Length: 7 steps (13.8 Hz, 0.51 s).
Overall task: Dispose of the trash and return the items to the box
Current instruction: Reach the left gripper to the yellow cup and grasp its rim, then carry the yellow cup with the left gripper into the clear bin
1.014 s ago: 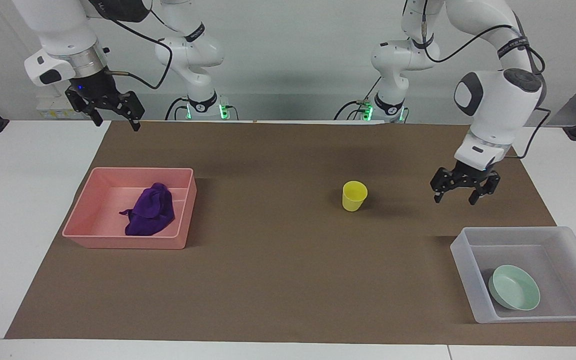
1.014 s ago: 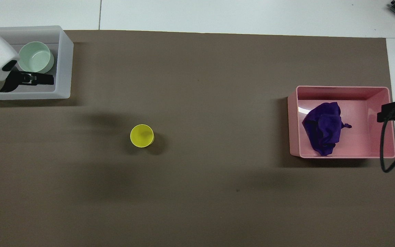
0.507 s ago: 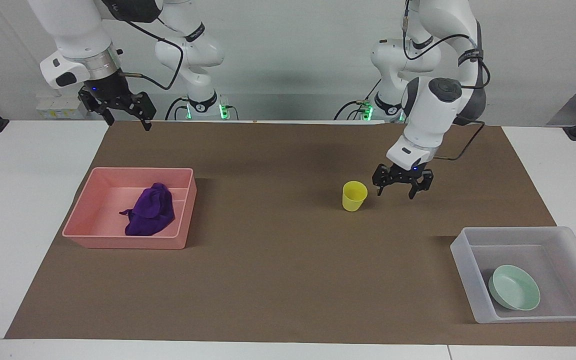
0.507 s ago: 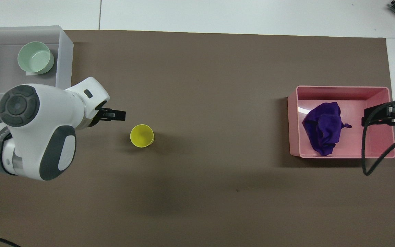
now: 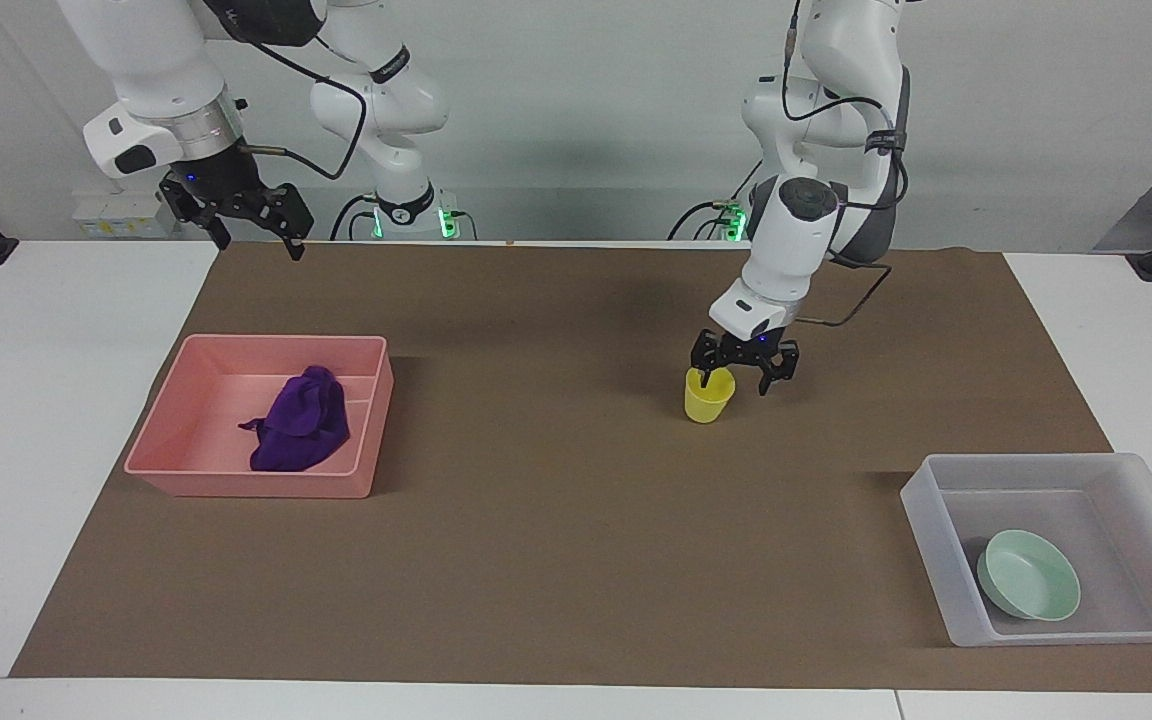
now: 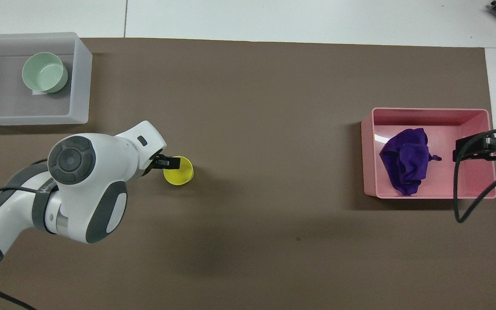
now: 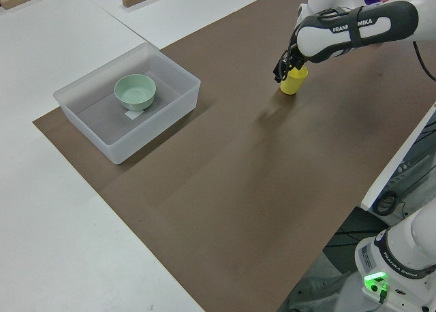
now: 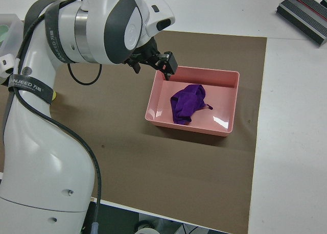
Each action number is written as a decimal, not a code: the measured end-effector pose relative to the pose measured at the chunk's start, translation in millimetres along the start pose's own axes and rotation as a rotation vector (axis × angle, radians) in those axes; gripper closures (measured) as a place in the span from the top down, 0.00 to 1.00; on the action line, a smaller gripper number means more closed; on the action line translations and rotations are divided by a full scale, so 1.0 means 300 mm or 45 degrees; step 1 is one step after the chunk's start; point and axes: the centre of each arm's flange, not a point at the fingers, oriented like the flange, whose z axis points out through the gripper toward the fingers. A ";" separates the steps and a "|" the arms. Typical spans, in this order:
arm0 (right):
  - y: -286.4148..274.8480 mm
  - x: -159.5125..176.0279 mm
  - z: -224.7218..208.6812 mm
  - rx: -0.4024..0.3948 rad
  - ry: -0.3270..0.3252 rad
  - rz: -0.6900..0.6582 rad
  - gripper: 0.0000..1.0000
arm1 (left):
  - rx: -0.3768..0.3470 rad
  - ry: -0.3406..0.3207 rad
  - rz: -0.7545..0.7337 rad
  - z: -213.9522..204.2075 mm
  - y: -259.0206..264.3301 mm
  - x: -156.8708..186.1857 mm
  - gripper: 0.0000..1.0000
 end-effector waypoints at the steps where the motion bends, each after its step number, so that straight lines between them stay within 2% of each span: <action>1: 0.000 0.000 0.000 0.000 0.000 0.000 1.00 | 0.000 0.001 -0.006 0.018 -0.004 -0.008 0.96; 2: 0.000 0.000 0.000 0.000 0.000 0.000 1.00 | 0.001 -0.001 -0.018 0.034 -0.008 -0.011 0.96; 3: 0.000 0.000 0.000 0.000 0.000 0.000 1.00 | 0.001 -0.003 -0.035 0.045 -0.009 -0.011 0.88; 7: 0.000 0.000 0.000 0.000 0.000 0.000 1.00 | -0.001 -0.006 -0.098 0.050 0.005 -0.016 0.36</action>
